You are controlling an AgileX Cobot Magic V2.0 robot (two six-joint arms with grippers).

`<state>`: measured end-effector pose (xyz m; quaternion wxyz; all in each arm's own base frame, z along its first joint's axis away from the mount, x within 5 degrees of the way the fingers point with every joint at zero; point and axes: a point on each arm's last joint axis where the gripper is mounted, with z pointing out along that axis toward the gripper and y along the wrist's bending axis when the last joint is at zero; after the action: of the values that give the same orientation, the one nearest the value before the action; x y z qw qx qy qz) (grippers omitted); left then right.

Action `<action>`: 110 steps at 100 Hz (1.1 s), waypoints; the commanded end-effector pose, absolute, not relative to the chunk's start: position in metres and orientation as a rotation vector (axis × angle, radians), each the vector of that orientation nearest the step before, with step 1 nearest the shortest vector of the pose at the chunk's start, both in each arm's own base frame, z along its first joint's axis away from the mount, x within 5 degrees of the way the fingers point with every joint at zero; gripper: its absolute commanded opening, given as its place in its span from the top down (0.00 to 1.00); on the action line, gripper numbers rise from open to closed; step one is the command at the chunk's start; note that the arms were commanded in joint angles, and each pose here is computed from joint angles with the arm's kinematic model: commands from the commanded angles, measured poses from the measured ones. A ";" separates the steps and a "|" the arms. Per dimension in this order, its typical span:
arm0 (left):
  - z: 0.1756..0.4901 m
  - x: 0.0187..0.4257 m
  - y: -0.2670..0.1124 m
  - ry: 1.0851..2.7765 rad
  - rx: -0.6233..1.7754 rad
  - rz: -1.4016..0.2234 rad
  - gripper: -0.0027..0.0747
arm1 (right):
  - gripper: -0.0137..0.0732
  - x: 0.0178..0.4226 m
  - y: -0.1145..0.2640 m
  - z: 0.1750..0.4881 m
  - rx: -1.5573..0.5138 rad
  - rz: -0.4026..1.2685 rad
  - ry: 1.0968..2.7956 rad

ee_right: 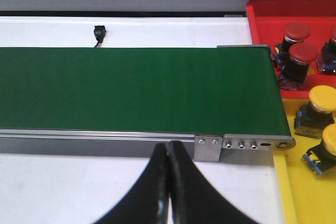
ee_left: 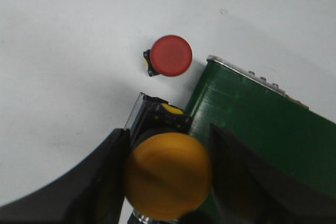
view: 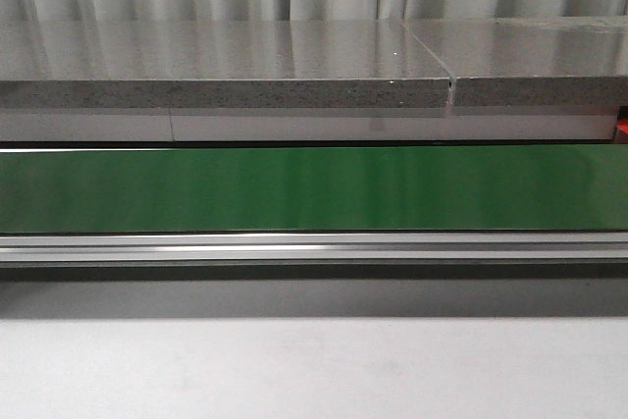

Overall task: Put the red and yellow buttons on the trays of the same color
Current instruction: 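Lift the yellow button with the left gripper over the belt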

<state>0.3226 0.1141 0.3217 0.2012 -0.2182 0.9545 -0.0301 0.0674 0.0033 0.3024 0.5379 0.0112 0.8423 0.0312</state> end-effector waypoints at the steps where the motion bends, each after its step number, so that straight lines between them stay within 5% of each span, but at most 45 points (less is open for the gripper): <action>1: 0.346 0.310 0.099 2.571 -0.541 -0.088 0.63 | 0.92 0.070 0.003 0.315 0.019 0.067 1.919; 60: 0.290 0.341 0.049 2.742 -0.394 -0.234 0.62 | 0.92 0.070 0.003 0.315 0.019 0.067 1.919; 67: 0.287 0.343 0.049 2.744 -0.400 -0.243 0.54 | 0.92 0.070 0.003 0.315 0.019 0.067 1.919; 84: 0.292 0.346 0.049 2.707 -0.393 -0.243 0.17 | 0.92 0.070 0.003 0.315 0.019 0.067 1.919; 110: 0.330 0.358 0.047 2.557 -0.386 -0.303 0.17 | 0.92 0.070 0.003 0.315 0.019 0.067 1.919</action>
<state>0.3566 0.0522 0.2924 0.1950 -0.1450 0.9655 -0.0937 0.0674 0.0033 0.3024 0.5379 0.0112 0.8423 0.0312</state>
